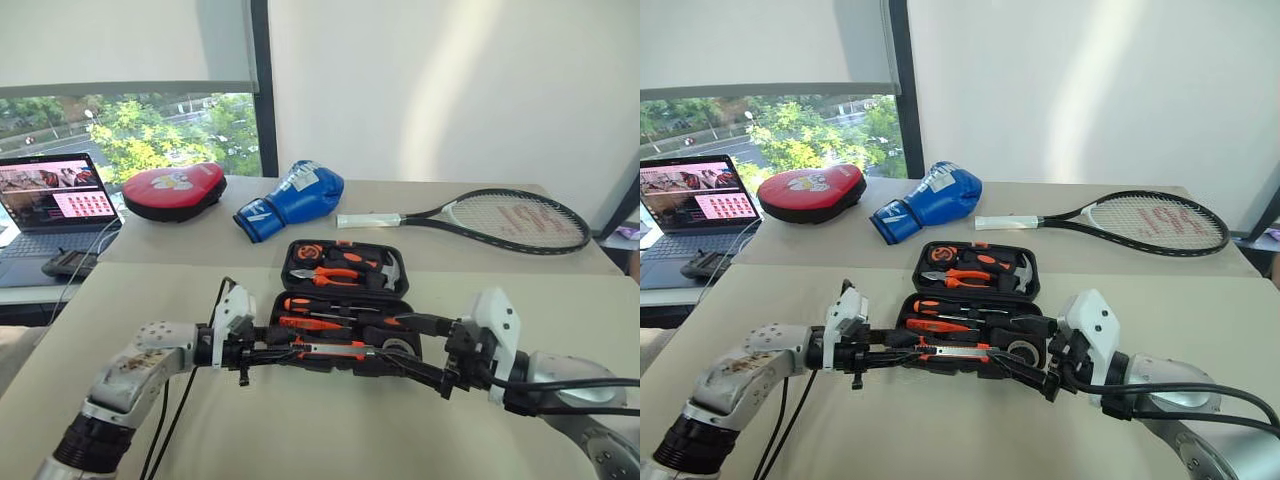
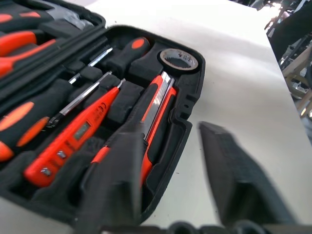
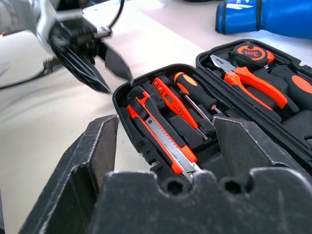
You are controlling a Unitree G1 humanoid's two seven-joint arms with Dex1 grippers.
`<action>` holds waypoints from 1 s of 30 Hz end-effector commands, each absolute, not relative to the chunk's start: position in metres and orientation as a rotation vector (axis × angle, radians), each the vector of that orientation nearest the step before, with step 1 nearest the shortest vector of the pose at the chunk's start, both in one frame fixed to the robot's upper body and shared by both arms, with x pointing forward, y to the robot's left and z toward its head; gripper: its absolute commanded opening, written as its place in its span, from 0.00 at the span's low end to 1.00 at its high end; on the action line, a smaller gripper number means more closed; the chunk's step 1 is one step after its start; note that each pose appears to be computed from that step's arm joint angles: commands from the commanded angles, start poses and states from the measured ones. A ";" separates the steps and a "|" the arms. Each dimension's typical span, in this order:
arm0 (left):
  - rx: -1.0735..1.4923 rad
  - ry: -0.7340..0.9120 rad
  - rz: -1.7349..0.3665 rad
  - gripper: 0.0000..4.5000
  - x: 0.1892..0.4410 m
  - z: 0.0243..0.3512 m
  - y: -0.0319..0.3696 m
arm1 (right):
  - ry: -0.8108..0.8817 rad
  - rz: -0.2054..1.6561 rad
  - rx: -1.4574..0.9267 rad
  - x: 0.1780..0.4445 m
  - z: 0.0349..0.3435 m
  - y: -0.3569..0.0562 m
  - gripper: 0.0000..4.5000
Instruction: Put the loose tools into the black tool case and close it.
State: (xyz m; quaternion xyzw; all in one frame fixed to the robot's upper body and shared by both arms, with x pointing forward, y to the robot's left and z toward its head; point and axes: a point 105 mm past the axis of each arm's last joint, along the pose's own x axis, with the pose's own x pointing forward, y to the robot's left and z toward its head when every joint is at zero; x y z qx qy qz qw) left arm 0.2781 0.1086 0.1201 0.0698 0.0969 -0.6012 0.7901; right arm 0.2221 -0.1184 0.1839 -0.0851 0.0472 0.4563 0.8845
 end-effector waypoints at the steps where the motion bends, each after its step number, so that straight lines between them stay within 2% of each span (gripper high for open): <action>1: 0.193 0.208 -1.261 0.03 0.287 0.111 0.100 | 0.041 0.938 -0.211 0.216 0.194 -0.115 0.81; 8: 0.131 0.419 -1.145 0.01 0.305 0.075 0.096 | 0.050 0.906 -0.215 0.212 0.193 -0.118 0.81; 13: -0.248 0.641 -1.018 0.01 0.314 0.075 0.096 | 0.085 0.900 -0.185 0.209 0.187 -0.118 0.81; 18: -0.440 0.800 -0.894 0.01 0.318 0.070 0.099 | 0.148 0.881 -0.161 0.211 0.174 -0.123 0.81; 23: -0.486 0.738 -0.891 0.01 0.321 0.087 0.098 | 0.165 0.877 -0.150 0.213 0.168 -0.124 0.81; 25: -0.485 0.637 -0.936 0.01 0.321 0.106 0.097 | 0.157 0.878 -0.146 0.214 0.169 -0.124 0.81; 28: -0.537 0.362 -1.025 0.01 0.325 0.165 0.100 | 0.130 0.871 -0.137 0.218 0.175 -0.126 0.81; 30: -0.526 0.275 -1.037 0.01 0.327 0.184 0.105 | 0.111 0.856 -0.128 0.223 0.179 -0.129 0.81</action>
